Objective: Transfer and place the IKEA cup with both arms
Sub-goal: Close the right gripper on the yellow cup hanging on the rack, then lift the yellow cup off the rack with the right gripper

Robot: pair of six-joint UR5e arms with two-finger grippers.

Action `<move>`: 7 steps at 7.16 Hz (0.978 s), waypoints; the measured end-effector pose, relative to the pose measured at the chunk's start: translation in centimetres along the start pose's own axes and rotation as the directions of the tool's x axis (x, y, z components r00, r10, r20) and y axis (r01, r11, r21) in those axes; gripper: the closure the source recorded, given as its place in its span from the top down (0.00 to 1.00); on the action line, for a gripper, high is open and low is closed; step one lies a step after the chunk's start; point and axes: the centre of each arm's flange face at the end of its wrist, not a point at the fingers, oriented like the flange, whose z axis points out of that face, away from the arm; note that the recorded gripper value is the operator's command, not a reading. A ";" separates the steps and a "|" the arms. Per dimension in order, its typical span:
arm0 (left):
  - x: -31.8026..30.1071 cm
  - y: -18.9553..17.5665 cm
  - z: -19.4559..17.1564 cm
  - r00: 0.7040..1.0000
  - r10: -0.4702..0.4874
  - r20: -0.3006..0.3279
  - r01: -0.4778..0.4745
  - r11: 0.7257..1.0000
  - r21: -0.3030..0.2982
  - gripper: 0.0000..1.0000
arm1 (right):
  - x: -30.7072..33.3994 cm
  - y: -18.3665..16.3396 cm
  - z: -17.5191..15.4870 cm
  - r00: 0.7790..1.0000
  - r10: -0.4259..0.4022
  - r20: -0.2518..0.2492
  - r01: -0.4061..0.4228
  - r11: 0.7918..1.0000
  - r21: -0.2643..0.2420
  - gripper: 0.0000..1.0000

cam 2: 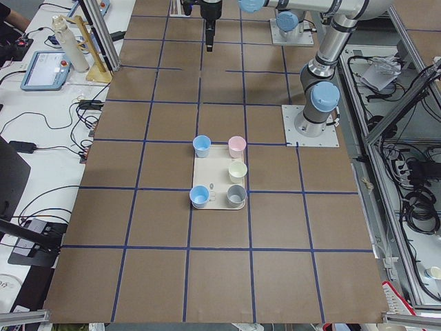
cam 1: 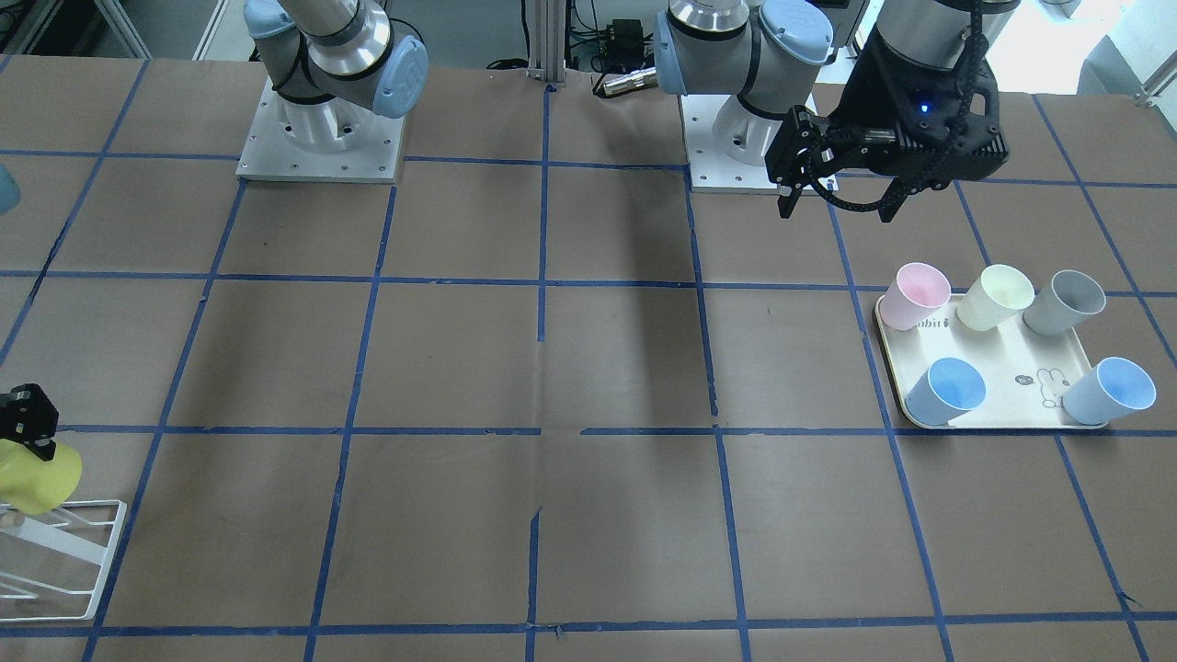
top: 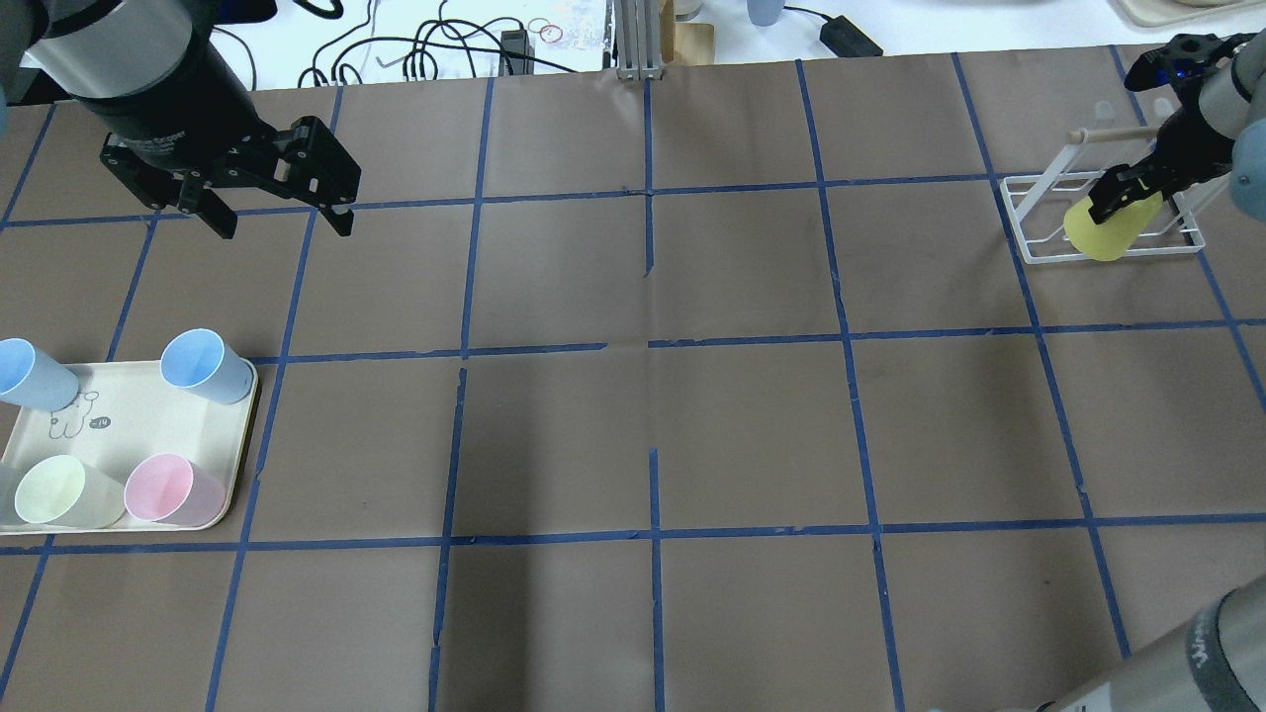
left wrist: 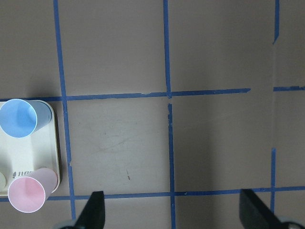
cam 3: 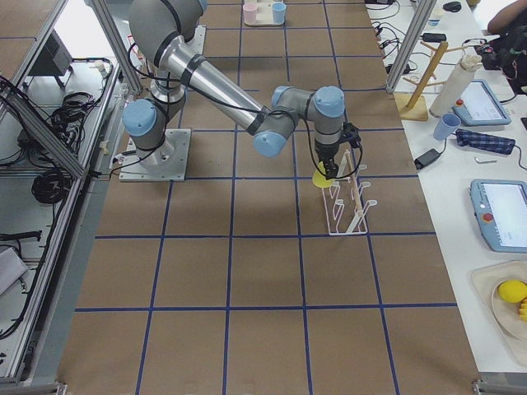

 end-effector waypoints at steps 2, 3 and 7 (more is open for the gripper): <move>0.0 0.0 0.0 1.000 -0.001 -0.001 0.001 1.000 0.000 1.00 | 0.3 -0.4 -2.3 1.000 -0.002 -0.026 0.002 1.000 0.030 0.00; 0.0 0.0 0.0 1.000 -0.001 0.000 0.001 1.000 0.000 1.00 | 0.3 -0.5 -4.0 0.999 -0.003 -0.038 0.005 0.999 0.043 0.00; 0.0 -0.1 0.0 1.000 -0.001 -0.001 0.001 1.000 0.000 1.00 | -1.9 1.1 -12.5 0.998 -0.008 -0.064 0.013 0.997 0.077 0.00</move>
